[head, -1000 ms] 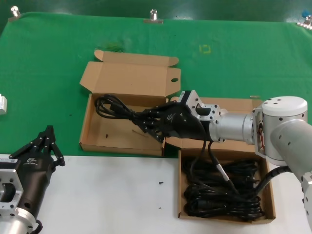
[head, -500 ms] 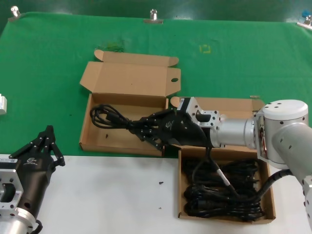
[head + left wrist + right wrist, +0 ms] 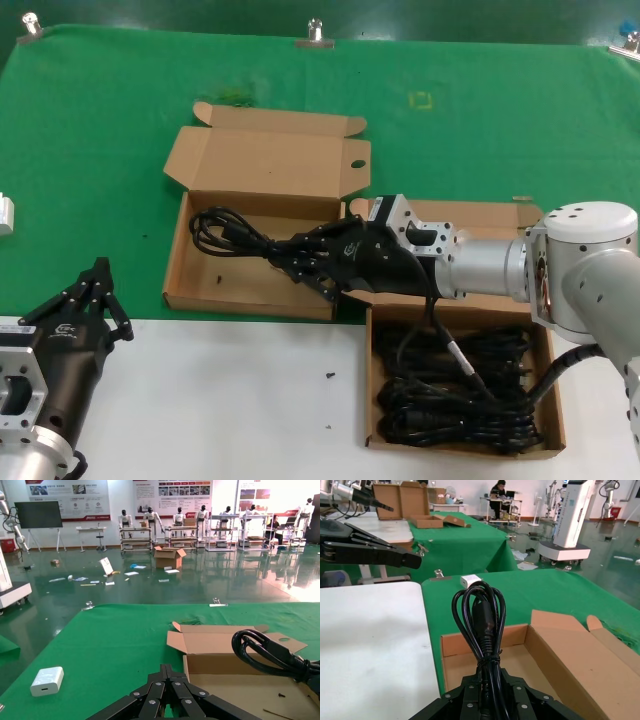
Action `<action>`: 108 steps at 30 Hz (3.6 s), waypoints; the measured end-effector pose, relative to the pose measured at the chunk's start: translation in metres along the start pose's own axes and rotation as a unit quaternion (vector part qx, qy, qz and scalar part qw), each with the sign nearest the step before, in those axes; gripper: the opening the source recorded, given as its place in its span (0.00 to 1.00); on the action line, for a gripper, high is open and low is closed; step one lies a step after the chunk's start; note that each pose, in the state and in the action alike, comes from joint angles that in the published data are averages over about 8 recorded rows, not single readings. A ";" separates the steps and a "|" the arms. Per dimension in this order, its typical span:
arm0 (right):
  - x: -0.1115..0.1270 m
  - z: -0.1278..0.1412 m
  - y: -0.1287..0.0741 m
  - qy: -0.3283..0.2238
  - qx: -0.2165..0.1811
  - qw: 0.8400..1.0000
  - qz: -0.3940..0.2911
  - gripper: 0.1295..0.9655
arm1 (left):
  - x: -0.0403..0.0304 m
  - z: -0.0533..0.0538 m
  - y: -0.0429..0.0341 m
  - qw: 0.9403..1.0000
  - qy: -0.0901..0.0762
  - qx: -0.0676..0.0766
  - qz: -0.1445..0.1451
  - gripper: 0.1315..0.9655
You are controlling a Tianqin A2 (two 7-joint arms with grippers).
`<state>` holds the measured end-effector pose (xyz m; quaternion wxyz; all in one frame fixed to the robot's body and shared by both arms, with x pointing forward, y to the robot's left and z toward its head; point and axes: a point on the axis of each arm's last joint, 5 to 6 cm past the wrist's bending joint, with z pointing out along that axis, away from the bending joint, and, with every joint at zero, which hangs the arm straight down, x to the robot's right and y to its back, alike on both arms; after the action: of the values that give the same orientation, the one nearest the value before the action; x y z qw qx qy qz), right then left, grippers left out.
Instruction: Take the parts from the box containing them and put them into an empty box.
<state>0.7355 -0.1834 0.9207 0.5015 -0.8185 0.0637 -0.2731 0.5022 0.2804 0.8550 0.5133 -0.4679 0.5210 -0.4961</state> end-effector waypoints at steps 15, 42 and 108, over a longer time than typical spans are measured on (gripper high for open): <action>0.002 -0.003 0.003 0.005 -0.005 1.000 0.000 0.09 | 0.0000 0.000 0.0000 1.000 0.000 0.000 0.000 0.01; 0.002 -0.003 0.002 0.007 -0.003 1.000 0.001 0.30 | 0.0000 0.000 0.0000 1.000 0.000 0.000 0.000 0.01; -0.051 -0.034 0.072 0.208 -0.017 0.973 0.100 1.00 | 0.0000 0.000 0.0000 1.000 0.000 0.000 0.000 0.91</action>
<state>0.6875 -0.2256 0.8514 0.4884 -0.7415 0.2526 -0.3844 0.5022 0.2804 0.8550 0.5134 -0.4678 0.5211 -0.4960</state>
